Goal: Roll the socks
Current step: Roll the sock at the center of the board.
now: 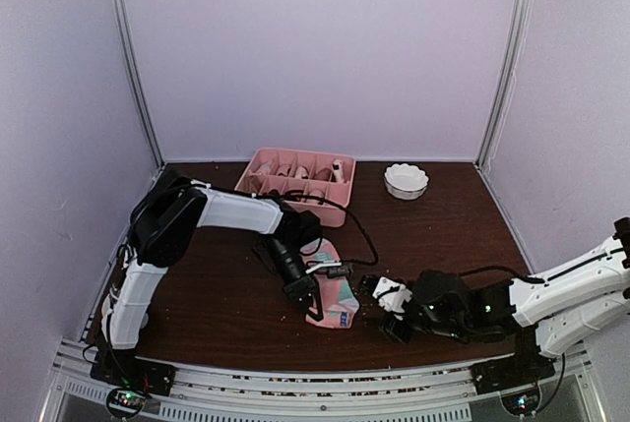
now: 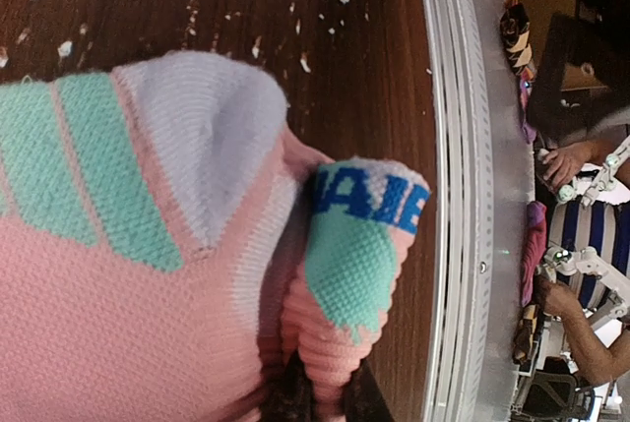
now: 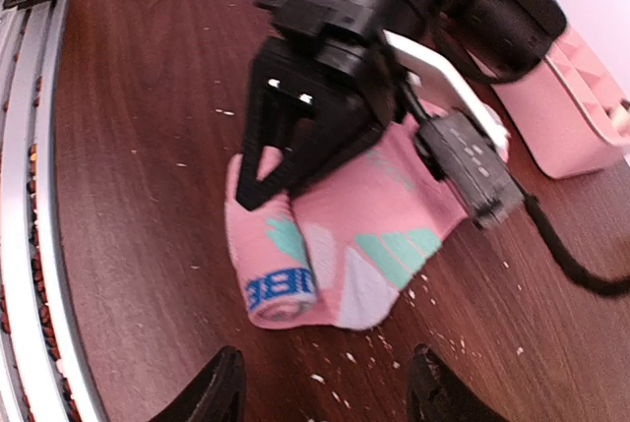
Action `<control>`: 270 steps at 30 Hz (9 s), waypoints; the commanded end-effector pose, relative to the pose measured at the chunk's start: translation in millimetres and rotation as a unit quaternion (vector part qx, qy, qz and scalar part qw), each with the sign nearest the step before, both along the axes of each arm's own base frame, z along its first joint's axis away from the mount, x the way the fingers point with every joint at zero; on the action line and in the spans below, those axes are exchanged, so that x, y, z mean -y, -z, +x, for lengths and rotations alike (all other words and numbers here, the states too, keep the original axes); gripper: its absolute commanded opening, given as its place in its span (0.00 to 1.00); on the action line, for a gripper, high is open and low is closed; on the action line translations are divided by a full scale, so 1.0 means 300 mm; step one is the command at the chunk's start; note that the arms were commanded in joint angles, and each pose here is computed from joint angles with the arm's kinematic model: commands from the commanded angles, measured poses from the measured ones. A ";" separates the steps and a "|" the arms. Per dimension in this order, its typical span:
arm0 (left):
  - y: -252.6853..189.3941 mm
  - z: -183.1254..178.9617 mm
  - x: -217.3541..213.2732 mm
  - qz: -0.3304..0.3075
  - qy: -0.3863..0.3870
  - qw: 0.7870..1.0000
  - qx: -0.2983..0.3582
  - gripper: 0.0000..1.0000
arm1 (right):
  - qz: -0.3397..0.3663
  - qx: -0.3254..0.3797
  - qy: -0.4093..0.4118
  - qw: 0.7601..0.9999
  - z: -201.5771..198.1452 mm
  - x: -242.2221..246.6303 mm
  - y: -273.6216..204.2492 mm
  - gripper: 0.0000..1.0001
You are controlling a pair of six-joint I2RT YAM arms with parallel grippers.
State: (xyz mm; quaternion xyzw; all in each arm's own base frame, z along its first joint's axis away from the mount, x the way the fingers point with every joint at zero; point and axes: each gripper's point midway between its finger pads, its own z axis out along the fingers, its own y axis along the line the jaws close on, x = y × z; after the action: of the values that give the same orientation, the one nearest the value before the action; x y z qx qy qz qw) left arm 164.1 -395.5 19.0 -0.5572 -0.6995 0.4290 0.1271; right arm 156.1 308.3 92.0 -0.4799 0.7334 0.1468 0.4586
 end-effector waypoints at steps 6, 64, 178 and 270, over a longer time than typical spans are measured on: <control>0.210 -0.015 -0.118 0.122 0.020 0.992 0.002 0.00 | -0.095 0.057 -0.146 0.983 -0.079 -0.208 0.055 0.41; -0.043 0.247 -0.136 0.010 -0.058 0.979 0.195 0.98 | -0.218 -0.243 -0.057 0.943 -0.046 -0.051 0.574 0.11; 0.107 -0.093 -0.153 0.050 0.156 0.983 0.088 0.00 | 0.001 0.049 0.031 0.998 0.068 0.052 0.052 0.91; 0.127 0.047 -0.164 -0.044 0.069 0.951 0.297 0.00 | -0.029 -0.473 0.050 0.879 -0.002 -0.098 0.490 0.31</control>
State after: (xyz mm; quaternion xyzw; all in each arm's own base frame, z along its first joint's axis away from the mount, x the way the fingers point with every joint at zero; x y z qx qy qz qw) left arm 188.5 -367.1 26.9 -0.7403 -0.5967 0.2403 -0.1953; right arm 175.7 406.1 21.4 -0.3764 0.8009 0.4505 0.1178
